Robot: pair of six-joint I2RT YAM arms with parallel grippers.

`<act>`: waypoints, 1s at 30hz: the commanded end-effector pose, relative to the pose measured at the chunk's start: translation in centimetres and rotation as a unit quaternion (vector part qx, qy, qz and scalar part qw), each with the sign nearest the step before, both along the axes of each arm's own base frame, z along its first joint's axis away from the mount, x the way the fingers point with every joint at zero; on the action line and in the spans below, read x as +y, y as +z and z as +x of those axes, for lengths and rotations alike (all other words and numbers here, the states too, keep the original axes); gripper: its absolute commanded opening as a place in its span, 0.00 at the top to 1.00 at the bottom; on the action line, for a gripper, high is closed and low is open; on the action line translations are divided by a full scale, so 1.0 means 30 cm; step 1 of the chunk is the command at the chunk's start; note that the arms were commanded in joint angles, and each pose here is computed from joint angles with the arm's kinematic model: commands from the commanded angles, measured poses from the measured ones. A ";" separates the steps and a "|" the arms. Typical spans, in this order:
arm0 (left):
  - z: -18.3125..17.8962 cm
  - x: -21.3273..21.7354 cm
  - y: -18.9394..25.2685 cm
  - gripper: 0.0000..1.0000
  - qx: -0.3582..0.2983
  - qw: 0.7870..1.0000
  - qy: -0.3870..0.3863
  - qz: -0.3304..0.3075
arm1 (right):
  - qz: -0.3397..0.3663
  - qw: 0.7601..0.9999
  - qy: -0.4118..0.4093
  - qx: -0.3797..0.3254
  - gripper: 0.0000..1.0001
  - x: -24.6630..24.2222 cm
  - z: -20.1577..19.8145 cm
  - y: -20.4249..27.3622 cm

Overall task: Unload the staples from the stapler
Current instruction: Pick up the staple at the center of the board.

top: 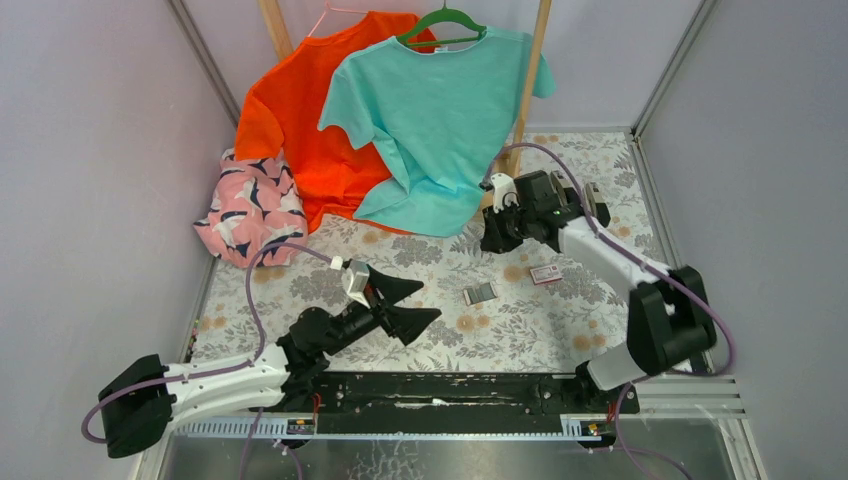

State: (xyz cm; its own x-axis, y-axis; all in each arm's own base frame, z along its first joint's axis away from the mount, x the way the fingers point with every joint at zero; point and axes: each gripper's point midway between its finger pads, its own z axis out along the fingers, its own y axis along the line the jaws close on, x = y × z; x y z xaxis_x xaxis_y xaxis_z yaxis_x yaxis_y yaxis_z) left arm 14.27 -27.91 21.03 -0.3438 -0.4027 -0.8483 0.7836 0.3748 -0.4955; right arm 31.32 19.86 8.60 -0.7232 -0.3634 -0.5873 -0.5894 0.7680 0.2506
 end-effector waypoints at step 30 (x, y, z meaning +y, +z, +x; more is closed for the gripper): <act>0.110 -0.002 0.356 0.05 -0.062 0.972 -0.077 -0.213 | 0.402 0.873 0.273 -0.029 0.83 0.212 -0.460 0.699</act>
State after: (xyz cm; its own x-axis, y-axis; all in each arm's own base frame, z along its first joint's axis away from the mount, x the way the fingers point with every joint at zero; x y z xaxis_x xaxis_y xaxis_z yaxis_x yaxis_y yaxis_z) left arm 17.61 -28.61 29.62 -0.3539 -0.6231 -0.6975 0.8655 0.0645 -0.4968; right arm 18.96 26.24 26.89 -0.5603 -0.1249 -0.8188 -0.8280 0.0560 0.5580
